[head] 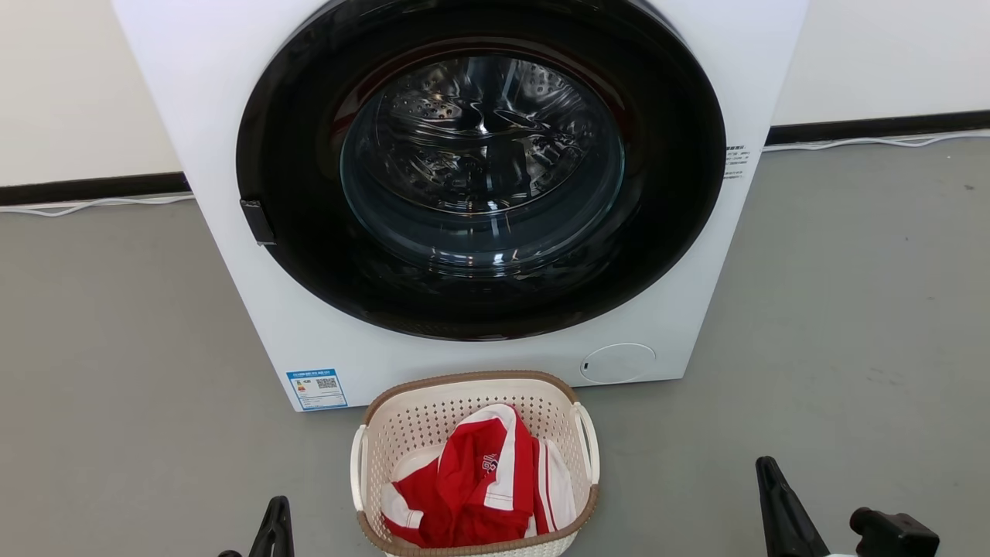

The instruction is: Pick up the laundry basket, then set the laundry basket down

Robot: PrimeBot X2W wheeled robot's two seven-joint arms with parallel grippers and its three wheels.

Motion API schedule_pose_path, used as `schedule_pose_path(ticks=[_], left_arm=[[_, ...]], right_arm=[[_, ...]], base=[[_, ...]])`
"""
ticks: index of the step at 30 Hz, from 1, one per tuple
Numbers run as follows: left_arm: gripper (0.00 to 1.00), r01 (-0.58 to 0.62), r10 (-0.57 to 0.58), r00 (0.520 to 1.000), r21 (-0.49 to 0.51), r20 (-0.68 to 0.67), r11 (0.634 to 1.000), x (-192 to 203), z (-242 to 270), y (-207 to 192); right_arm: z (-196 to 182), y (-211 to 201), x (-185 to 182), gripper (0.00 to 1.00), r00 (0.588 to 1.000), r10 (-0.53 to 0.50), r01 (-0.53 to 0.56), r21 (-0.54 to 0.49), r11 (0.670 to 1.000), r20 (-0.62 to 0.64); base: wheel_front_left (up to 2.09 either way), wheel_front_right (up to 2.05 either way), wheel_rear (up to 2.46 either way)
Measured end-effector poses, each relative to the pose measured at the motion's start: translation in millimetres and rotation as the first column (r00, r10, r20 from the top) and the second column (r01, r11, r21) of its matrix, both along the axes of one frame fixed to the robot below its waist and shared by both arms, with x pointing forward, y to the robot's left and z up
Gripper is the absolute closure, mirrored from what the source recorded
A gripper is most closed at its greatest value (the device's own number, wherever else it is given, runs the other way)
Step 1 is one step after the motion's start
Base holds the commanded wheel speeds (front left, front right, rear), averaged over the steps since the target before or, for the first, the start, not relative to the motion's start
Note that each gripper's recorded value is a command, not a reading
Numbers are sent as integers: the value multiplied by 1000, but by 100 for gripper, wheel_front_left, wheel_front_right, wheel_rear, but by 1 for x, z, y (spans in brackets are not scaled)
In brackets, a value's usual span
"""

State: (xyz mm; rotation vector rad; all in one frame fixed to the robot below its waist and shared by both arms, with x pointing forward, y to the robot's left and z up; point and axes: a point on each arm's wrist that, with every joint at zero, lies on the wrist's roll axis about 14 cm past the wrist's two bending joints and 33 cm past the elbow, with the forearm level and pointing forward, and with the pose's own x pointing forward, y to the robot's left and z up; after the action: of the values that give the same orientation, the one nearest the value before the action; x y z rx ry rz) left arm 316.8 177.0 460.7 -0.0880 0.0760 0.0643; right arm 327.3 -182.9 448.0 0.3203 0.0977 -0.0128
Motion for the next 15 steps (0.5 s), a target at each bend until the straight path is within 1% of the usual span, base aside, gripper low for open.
schedule_pose_path(ticks=[8, 15], left_arm=[[100, -26, 21, 999, -100, -43, 995, -1, -8, 4], [100, -53, 41, 997, -184, -70, 982, 0, -13, 8]], right_arm=[[-3, -3, 1, 100, 999, -27, 29, 89, 996, -21], [-5, -5, 2, 100, 998, -46, 51, 160, 986, -37]], base=[[0, 0, 0], [0, 0, 0]])
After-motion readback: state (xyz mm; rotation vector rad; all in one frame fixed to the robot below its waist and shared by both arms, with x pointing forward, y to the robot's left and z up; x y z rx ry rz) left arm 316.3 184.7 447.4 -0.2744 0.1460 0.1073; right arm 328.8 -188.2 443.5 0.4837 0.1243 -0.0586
